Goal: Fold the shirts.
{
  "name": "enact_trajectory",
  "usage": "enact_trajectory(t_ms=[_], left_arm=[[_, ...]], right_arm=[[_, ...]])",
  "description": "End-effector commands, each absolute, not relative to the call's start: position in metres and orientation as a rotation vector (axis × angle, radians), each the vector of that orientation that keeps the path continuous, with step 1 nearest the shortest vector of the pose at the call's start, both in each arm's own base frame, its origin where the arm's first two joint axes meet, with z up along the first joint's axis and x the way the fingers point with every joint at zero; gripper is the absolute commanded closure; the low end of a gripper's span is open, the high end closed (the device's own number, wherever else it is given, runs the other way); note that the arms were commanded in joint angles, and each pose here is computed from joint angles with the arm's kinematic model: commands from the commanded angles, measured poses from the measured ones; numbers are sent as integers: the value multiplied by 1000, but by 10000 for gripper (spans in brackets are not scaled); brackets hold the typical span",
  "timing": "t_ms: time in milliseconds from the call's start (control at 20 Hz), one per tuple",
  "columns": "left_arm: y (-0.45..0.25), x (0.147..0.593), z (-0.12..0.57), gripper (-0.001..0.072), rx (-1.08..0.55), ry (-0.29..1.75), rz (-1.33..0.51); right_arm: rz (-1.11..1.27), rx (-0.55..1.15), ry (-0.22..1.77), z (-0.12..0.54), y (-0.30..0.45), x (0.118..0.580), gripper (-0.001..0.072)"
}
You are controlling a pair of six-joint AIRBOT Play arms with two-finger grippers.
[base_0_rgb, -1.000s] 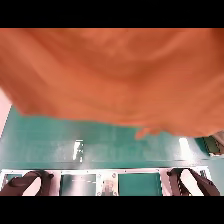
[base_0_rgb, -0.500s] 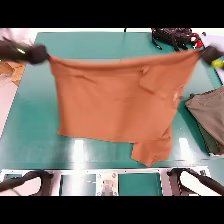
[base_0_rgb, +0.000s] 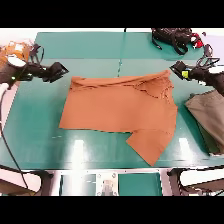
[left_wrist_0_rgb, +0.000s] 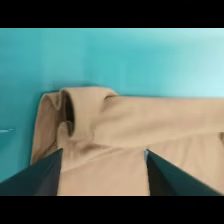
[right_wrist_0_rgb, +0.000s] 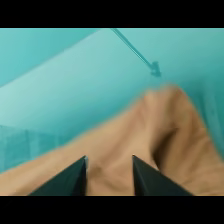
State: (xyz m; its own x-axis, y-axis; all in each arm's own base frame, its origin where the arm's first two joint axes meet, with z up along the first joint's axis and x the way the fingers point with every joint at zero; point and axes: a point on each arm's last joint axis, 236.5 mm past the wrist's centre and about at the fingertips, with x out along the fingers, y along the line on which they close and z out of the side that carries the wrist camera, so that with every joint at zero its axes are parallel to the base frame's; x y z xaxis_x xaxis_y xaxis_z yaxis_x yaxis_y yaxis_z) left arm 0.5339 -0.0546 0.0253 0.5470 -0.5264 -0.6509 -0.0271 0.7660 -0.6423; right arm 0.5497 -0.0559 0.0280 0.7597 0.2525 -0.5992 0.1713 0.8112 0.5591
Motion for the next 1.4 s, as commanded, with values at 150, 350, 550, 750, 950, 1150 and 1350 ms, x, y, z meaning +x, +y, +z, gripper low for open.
enact_trajectory(t_ms=[150,350,550,750,950,1150,1350], left_arm=[[-15,460,49,686,-721,1216,-488],[-10,397,15,686,-625,1454,-402],[-19,329,-30,683,-615,1498,-339],[-16,308,-83,113,-638,1506,-212],[-37,308,-108,114,-595,1513,-237],[-83,296,-114,115,-571,1587,-392],[-81,288,-109,643,-524,1623,-442]], right_arm=[[131,733,900,28,-87,494,690],[109,788,1004,8,-81,437,691],[-36,785,1085,-16,-89,359,691],[-164,818,1070,-17,-98,306,689],[-302,864,1094,-21,-115,268,537],[-374,964,1162,-29,-117,242,344],[-418,1038,1263,-55,-104,212,196]])
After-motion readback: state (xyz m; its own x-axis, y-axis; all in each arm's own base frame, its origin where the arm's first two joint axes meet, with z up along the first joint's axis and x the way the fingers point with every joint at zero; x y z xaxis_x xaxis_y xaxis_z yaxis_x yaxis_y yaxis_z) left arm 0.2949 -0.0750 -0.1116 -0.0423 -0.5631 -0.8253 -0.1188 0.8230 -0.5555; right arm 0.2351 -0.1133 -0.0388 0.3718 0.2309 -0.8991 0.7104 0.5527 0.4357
